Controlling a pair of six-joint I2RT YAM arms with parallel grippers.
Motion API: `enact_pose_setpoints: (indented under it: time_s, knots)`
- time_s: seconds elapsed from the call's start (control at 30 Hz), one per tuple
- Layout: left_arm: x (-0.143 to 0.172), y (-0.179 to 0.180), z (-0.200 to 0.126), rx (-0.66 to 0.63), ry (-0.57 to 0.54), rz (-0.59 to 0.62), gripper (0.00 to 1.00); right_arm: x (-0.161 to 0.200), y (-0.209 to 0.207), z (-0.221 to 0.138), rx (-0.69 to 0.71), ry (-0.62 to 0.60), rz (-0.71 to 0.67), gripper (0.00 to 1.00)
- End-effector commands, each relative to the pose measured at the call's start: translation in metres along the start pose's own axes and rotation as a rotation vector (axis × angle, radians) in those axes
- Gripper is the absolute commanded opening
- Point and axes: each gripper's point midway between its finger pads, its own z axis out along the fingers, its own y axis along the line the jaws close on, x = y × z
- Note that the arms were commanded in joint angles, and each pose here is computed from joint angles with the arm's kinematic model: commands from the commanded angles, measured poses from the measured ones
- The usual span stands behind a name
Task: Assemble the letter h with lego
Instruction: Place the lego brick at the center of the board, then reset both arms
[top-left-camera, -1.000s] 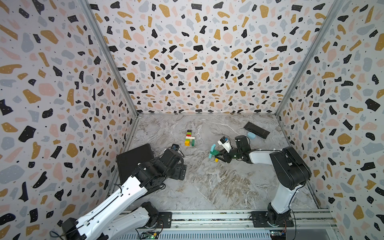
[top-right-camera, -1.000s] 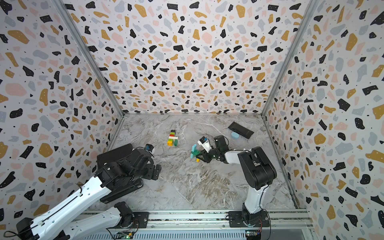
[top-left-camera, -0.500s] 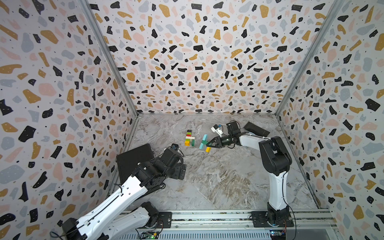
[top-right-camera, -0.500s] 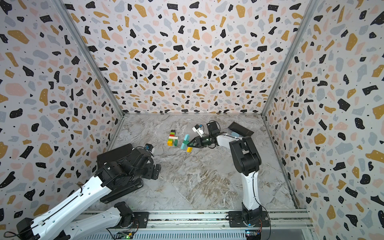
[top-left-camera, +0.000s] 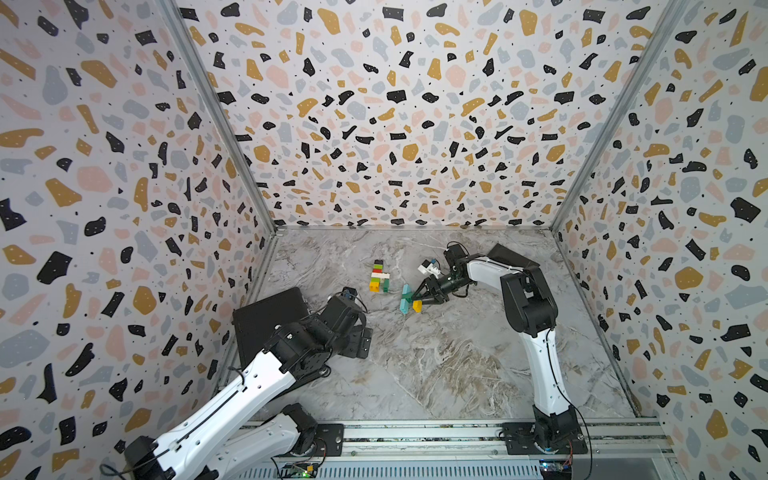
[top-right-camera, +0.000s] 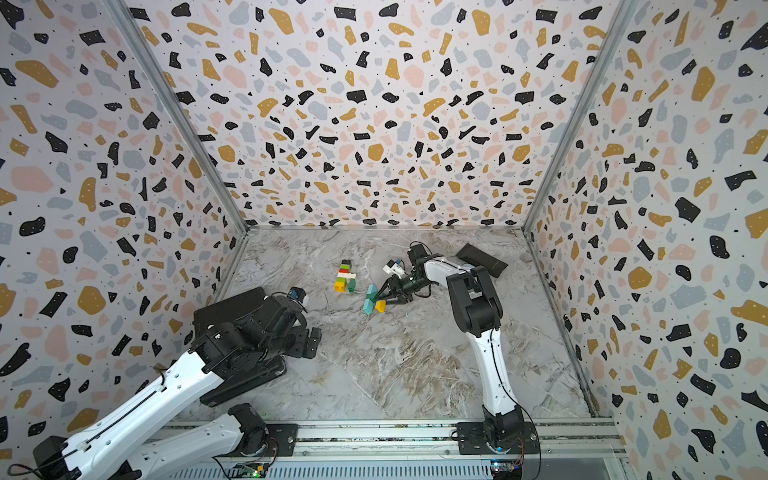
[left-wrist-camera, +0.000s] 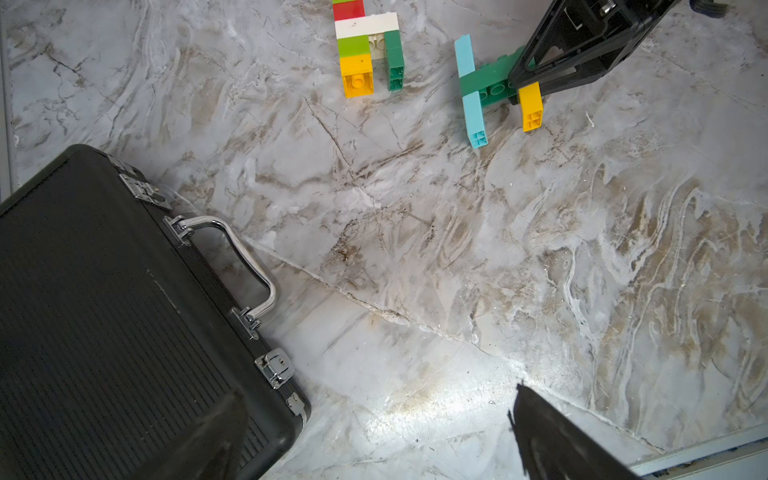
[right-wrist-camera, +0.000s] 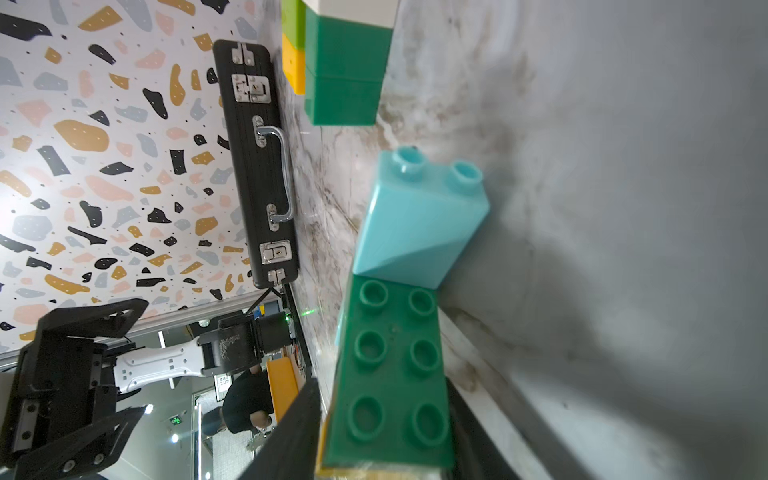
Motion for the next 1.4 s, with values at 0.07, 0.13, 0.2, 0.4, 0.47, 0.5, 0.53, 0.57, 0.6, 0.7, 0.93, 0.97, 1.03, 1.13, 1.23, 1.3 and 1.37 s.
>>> enact_pose_setpoints:
  time_s: [0.07, 0.13, 0.2, 0.4, 0.47, 0.5, 0.53, 0.57, 0.6, 0.7, 0.93, 0.97, 1.03, 1.13, 1.23, 1.3, 1.37]
  knots:
    - [-0.013, -0.004, -0.009, 0.028, -0.043, -0.018, 0.99, -0.009, -0.002, -0.015, 0.031, -0.013, 0.002, 0.56]
    - [-0.013, -0.004, -0.009, 0.027, -0.041, -0.016, 0.99, -0.012, -0.007, -0.019, 0.052, -0.023, 0.007, 0.58]
    - [-0.013, -0.004, -0.008, 0.027, -0.041, -0.016, 0.99, -0.012, -0.011, -0.023, 0.082, -0.035, 0.019, 0.60]
    - [-0.014, -0.001, -0.008, 0.016, -0.043, -0.026, 0.99, -0.008, -0.025, -0.043, 0.252, -0.135, 0.010, 0.65]
    - [-0.013, 0.002, -0.006, 0.004, -0.037, -0.028, 0.99, -0.006, -0.027, -0.053, 0.310, -0.186, -0.002, 0.67]
    - [-0.014, 0.003, -0.006, -0.002, -0.040, -0.030, 0.99, -0.006, -0.024, -0.061, 0.344, -0.219, -0.033, 0.71]
    - [-0.015, 0.005, -0.007, -0.011, -0.043, -0.031, 0.99, -0.006, -0.022, -0.069, 0.381, -0.258, -0.068, 0.72]
    - [-0.016, 0.007, -0.008, -0.022, -0.050, -0.032, 0.99, -0.007, -0.018, -0.082, 0.429, -0.336, -0.124, 0.72]
    - [-0.017, 0.011, -0.009, -0.041, -0.060, -0.036, 0.99, -0.009, -0.013, -0.099, 0.477, -0.428, -0.175, 0.73]
    - [-0.023, 0.022, -0.018, -0.086, -0.112, -0.049, 0.99, 0.000, 0.010, -0.155, 0.579, -0.720, -0.295, 0.73]
    - [-0.034, 0.067, -0.050, -0.280, -0.261, -0.116, 0.99, 0.086, 0.015, -0.257, 0.869, -1.273, -0.294, 0.99]
    - [-0.035, 0.073, -0.054, -0.309, -0.287, -0.128, 0.99, 0.101, 0.007, -0.267, 0.926, -1.314, -0.255, 0.99]
    - [-0.037, 0.084, -0.063, -0.351, -0.337, -0.139, 0.99, 0.131, -0.011, -0.288, 1.041, -1.397, -0.139, 0.99]
    - [-0.038, 0.095, -0.073, -0.391, -0.411, -0.150, 0.99, 0.171, -0.030, -0.308, 1.161, -1.504, -0.029, 0.99]
    - [-0.036, 0.090, -0.070, -0.347, -0.456, -0.115, 0.99, 0.192, -0.032, -0.321, 1.179, -1.620, -0.010, 0.99]
    - [-0.039, 0.083, -0.069, -0.300, -0.477, -0.092, 0.99, 0.192, -0.027, -0.323, 1.196, -1.617, -0.030, 1.00]
    - [-0.043, 0.085, -0.072, -0.310, -0.490, -0.111, 0.99, 0.191, -0.026, -0.325, 1.226, -1.594, -0.023, 0.99]
